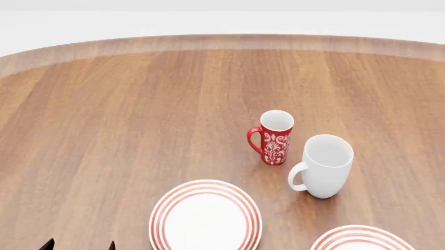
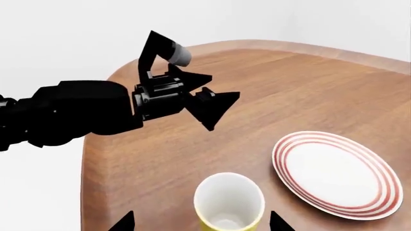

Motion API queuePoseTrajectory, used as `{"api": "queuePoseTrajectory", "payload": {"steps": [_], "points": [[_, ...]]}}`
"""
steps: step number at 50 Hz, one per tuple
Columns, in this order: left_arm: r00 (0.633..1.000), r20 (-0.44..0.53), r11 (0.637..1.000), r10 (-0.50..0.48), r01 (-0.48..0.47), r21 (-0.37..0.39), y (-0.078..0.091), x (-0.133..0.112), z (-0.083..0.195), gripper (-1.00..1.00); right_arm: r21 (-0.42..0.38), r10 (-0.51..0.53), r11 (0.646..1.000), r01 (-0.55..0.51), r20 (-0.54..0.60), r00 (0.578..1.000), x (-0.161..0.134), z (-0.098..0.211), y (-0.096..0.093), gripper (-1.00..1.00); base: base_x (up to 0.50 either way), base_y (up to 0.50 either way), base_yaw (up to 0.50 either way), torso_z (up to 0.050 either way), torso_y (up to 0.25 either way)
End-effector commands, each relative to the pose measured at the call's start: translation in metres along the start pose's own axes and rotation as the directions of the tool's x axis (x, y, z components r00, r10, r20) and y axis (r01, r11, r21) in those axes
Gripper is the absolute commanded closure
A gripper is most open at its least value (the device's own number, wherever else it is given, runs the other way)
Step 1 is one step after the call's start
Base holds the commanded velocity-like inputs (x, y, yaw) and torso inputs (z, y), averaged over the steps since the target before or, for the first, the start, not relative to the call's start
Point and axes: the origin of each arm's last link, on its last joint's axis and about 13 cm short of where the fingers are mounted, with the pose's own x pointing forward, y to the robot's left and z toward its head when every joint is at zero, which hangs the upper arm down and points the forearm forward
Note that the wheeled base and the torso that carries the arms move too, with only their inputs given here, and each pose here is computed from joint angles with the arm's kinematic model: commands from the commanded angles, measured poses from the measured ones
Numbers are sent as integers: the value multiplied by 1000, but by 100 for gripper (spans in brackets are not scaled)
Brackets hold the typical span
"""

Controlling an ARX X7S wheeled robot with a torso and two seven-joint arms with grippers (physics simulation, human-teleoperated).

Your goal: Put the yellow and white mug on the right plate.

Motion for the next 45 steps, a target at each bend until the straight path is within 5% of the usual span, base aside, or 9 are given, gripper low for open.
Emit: {"api": "queuePoseTrajectory", "payload": {"steps": [1, 45], "points": [[1000, 0, 1000, 0, 0, 0, 0, 0, 0, -100, 4, -3, 1000, 3, 9, 1000, -1, -3, -1, -100, 0, 0, 0, 0, 0], [1000, -1, 1000, -1, 1, 2, 0, 0, -1, -100, 87, -14, 996, 24, -109, 994, 12, -38, -11, -100, 0, 0, 0, 0, 0]]}}
